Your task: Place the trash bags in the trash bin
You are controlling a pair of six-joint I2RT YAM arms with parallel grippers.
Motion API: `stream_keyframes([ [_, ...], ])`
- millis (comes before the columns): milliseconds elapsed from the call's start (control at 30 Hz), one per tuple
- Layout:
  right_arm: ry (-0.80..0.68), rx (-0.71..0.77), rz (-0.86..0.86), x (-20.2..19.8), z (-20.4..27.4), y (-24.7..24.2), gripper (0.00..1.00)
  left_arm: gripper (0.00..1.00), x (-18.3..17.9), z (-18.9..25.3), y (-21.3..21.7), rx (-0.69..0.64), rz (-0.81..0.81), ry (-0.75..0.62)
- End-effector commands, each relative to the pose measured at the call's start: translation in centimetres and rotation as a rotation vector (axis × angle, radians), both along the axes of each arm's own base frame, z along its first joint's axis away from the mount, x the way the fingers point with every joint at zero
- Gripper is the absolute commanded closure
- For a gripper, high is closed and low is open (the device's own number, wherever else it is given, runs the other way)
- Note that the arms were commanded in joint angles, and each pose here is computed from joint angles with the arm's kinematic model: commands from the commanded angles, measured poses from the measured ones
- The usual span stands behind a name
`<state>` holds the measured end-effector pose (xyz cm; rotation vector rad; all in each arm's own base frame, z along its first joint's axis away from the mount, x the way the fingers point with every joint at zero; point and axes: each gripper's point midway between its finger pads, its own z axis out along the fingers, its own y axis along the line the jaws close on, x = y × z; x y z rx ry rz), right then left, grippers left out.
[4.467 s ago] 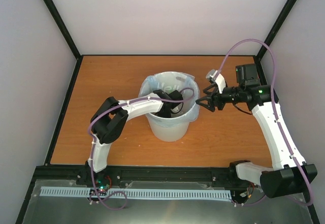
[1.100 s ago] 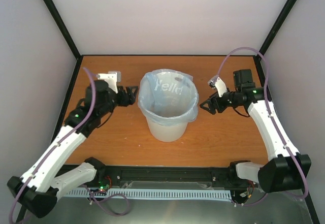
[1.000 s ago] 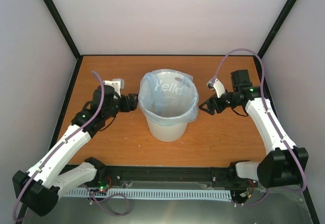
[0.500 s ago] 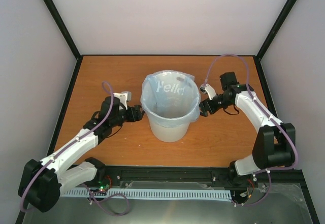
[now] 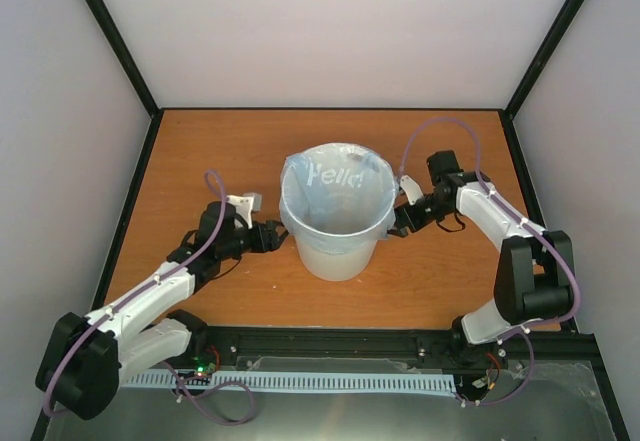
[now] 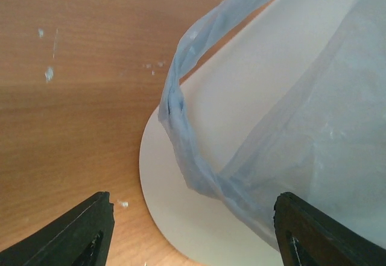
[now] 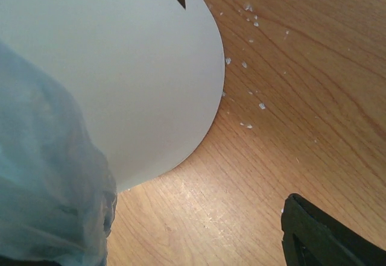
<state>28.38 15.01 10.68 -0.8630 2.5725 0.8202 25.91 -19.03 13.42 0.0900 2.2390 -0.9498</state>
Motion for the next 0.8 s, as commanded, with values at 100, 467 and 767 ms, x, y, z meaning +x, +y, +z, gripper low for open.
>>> stream_keyframes([
  [100, -0.098, -0.043, -0.038, 0.4, 1.8, -1.3, 0.20, 0.26, -1.7, 1.0, 1.1, 0.018, 0.015, 0.010],
  [467, -0.282, -0.039, -0.142, -0.3, 8.1, -4.2, 0.18, 0.18, -3.2, 10.9, 3.8, 0.061, 0.071, -0.156],
  [767, -0.552, -0.037, -0.276, 0.9, 14.9, -6.1, 0.14, 0.06, 0.7, 15.5, 7.6, 0.380, 0.216, -0.302],
])
